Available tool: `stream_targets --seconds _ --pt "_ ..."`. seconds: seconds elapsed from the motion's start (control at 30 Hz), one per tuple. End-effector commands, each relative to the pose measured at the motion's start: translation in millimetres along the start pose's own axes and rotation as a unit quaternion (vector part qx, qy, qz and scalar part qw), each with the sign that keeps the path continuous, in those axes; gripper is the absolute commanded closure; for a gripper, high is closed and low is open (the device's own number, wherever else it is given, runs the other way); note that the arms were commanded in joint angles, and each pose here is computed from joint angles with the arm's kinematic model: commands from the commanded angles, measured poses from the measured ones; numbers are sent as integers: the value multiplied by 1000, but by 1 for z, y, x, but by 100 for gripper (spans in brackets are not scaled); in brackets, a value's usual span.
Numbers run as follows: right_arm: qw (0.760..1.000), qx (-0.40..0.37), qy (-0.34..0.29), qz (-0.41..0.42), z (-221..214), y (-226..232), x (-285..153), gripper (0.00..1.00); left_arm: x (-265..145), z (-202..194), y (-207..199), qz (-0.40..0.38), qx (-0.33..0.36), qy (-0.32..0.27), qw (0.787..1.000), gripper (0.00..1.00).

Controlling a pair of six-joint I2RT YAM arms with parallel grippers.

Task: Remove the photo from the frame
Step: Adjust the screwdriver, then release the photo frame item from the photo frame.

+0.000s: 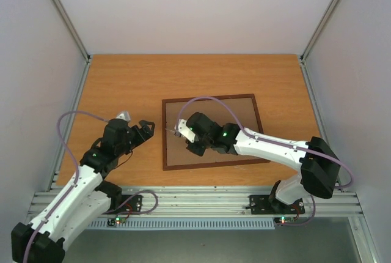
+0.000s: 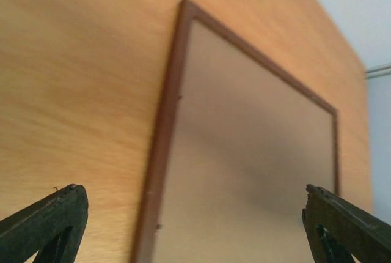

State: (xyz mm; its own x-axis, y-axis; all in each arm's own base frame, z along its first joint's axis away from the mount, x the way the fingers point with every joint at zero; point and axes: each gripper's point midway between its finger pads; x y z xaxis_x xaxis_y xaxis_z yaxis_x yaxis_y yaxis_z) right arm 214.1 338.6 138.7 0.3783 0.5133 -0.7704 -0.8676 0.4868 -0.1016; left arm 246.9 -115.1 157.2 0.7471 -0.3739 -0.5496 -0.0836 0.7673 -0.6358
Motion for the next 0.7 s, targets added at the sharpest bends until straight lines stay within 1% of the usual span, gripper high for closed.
stream_targets --seconds 0.0,0.07,0.23,0.4,0.57,0.67 --pt "998 -55 -5 16 -3 -3 -3 99 7 -19 34 46 16 45 998 3" --pt "997 -64 2 40 -6 2 -1 99 7 -21 42 50 9 52 997 1" --pt "993 -98 39 53 -19 1 20 99 12 -30 61 73 5 79 994 1" --pt "986 -149 26 77 -28 9 39 99 31 -47 60 49 -1 139 989 1" --pt "976 -198 35 80 -43 9 47 99 51 -63 52 12 -13 198 980 7" --pt "974 -198 53 94 -52 7 47 99 58 -70 48 -8 -23 216 976 12"
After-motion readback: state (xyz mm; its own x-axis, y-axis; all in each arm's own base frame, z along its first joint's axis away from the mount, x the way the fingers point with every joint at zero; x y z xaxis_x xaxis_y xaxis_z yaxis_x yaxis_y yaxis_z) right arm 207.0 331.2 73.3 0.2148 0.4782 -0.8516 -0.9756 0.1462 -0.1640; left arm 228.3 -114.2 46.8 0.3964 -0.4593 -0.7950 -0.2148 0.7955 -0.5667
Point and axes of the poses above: each gripper's point midway between its finger pads, its own x axis out along the fingers, its own y axis along the line the jaws close on, z = x × y, and after that the axes turned 6 degrees about x, right-handed
